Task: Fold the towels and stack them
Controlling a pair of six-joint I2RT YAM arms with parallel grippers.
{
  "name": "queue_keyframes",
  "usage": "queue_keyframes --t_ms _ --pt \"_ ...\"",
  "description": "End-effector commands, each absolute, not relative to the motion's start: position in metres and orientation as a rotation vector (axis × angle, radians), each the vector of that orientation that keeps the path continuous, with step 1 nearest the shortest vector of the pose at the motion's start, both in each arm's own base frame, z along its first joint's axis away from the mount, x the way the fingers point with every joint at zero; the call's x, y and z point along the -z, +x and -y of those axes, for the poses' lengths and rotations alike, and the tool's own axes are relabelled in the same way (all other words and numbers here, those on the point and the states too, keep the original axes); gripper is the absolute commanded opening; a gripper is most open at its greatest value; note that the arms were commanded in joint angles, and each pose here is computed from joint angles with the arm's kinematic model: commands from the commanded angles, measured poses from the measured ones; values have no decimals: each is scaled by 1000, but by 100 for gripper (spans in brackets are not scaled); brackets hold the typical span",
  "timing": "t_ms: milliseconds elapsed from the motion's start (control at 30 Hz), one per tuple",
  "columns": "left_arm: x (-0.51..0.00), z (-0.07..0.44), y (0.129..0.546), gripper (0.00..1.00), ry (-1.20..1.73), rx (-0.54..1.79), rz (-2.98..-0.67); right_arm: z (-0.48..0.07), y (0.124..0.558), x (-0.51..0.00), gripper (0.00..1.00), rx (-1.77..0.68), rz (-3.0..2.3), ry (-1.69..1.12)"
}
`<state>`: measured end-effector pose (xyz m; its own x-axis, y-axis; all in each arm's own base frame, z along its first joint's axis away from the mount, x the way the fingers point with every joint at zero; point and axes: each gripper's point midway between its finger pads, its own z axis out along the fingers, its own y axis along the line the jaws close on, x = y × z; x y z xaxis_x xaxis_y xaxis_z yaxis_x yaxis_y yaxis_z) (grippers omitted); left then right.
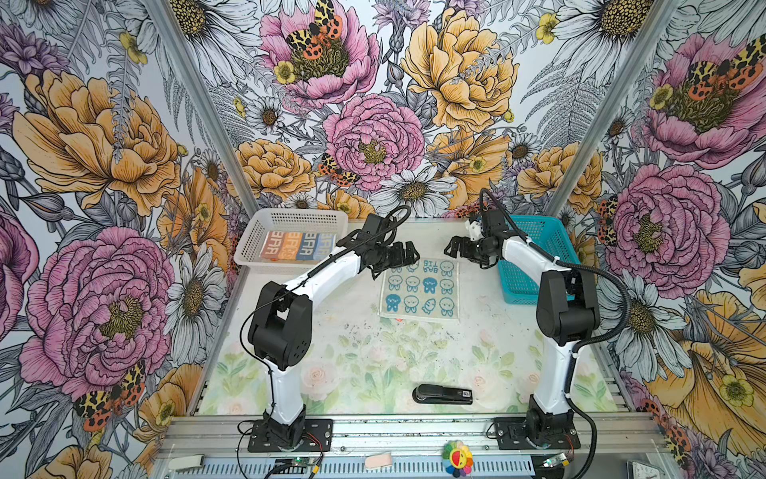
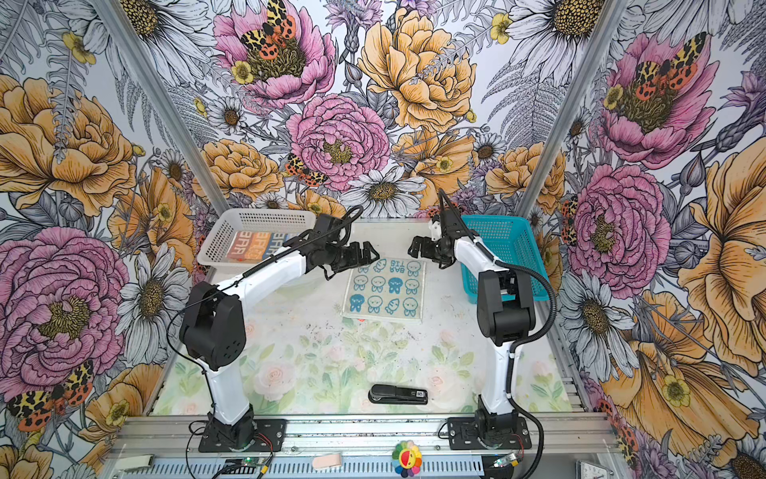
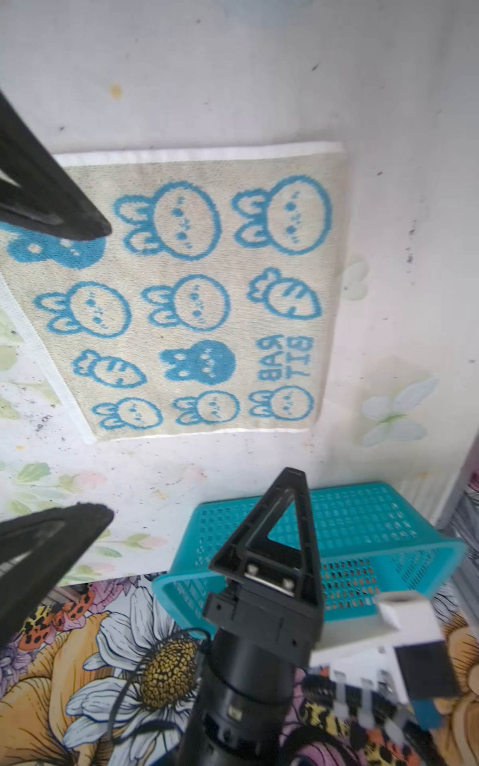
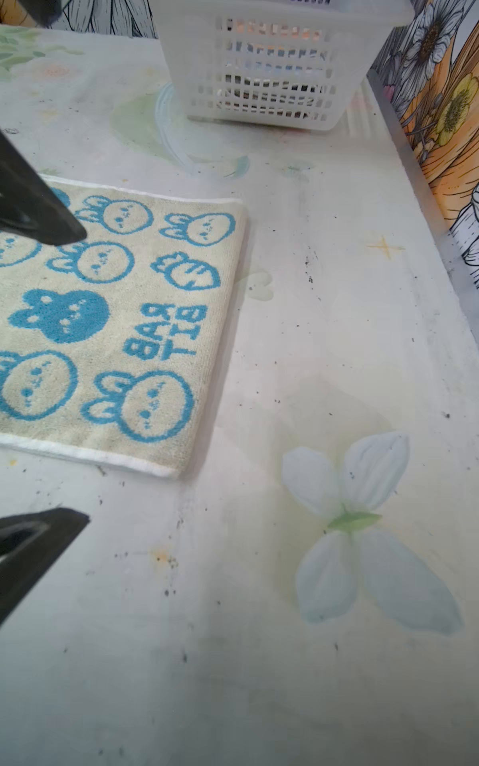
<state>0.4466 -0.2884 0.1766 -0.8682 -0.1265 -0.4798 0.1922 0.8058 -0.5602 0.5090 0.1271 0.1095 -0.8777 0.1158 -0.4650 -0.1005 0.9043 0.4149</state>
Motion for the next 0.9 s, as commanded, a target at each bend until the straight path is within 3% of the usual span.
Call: queue_keyframes --t_ms 0,267,867 --pt "-145 275 460 99 57 753 -2560 -108 511 -82 99 -417 -2670 -40" --pt "-132 274 483 99 96 684 -2575 -111 521 -59 86 -341 -2721 -138" --pt "-117 274 485 99 111 677 -2600 -117 528 -24 53 -309 -2786 -163"
